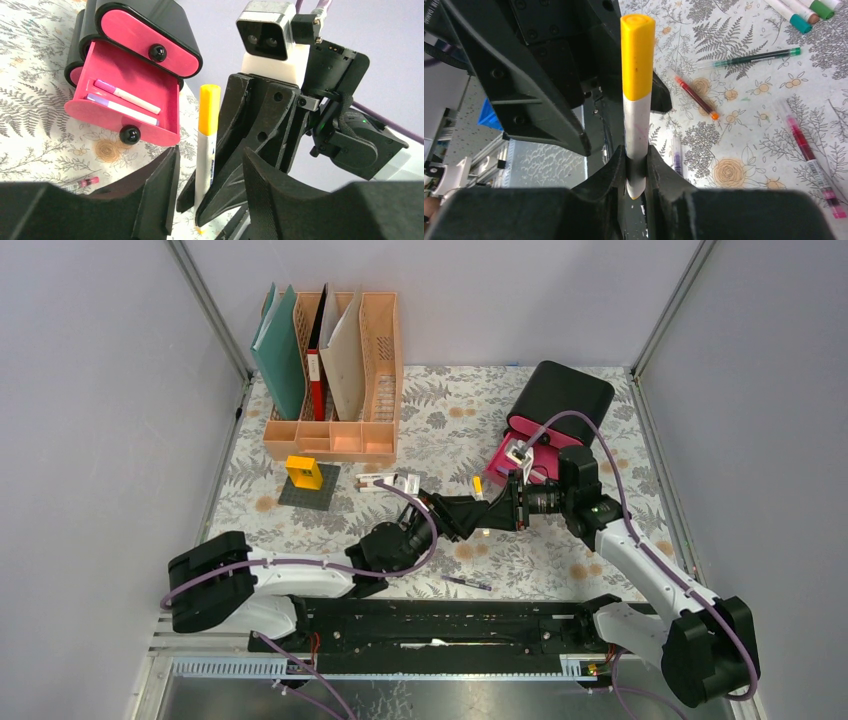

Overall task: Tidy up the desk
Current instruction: Place the stationery in the drawer.

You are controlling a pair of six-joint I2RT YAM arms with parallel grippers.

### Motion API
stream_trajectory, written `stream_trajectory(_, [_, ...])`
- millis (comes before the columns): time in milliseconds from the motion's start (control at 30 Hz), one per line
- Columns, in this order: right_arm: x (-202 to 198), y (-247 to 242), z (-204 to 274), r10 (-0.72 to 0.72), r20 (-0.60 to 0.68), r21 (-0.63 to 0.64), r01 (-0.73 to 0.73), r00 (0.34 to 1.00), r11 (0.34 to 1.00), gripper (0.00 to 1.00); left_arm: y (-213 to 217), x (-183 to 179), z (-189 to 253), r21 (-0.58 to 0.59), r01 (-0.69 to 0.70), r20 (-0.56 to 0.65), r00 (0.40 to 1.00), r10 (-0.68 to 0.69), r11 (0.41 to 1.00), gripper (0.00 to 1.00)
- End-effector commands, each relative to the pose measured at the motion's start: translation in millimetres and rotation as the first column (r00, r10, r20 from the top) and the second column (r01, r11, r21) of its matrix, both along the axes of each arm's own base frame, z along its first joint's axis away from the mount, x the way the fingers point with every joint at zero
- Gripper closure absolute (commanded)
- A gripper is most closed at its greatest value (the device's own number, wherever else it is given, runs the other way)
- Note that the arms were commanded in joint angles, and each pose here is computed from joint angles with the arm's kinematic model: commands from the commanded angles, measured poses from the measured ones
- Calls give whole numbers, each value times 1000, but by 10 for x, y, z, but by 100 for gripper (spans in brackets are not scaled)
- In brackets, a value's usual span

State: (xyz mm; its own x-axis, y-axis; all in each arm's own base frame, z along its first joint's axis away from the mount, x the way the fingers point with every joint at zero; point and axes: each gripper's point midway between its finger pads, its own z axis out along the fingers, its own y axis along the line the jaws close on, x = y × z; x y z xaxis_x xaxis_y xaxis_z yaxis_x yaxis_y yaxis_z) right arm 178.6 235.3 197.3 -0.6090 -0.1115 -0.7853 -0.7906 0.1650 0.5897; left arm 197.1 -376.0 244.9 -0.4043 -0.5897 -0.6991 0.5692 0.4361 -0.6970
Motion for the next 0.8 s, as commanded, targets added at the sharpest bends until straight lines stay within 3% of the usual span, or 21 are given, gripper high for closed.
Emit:
stream_trajectory(0, [48, -20, 138, 16, 106, -20, -14, 994, 1000, 100, 54, -51, 335, -51, 11, 20, 1000, -10, 999, 38])
stream_trajectory(200, [136, -186, 41, 47, 300, -184, 9, 953, 983, 100, 278, -120, 155, 63, 3, 12, 1000, -4, 998, 13])
stream_trajectory(300, [267, -335, -36, 23, 377, -289, 94, 926, 953, 100, 451, -156, 48, 101, -12, 18, 1000, 10, 995, 2])
stream_trajectory(500, [556, -627, -49, -52, 531, -392, 299, 846, 870, 100, 698, -182, -135, 151, -43, 3, 999, 44, 988, 1])
stream_trajectory(767, [947, -1035, -159, -108, 643, -494, 519, 759, 698, 100, 894, -170, -370, 198, -84, -31, 995, 92, 977, 1])
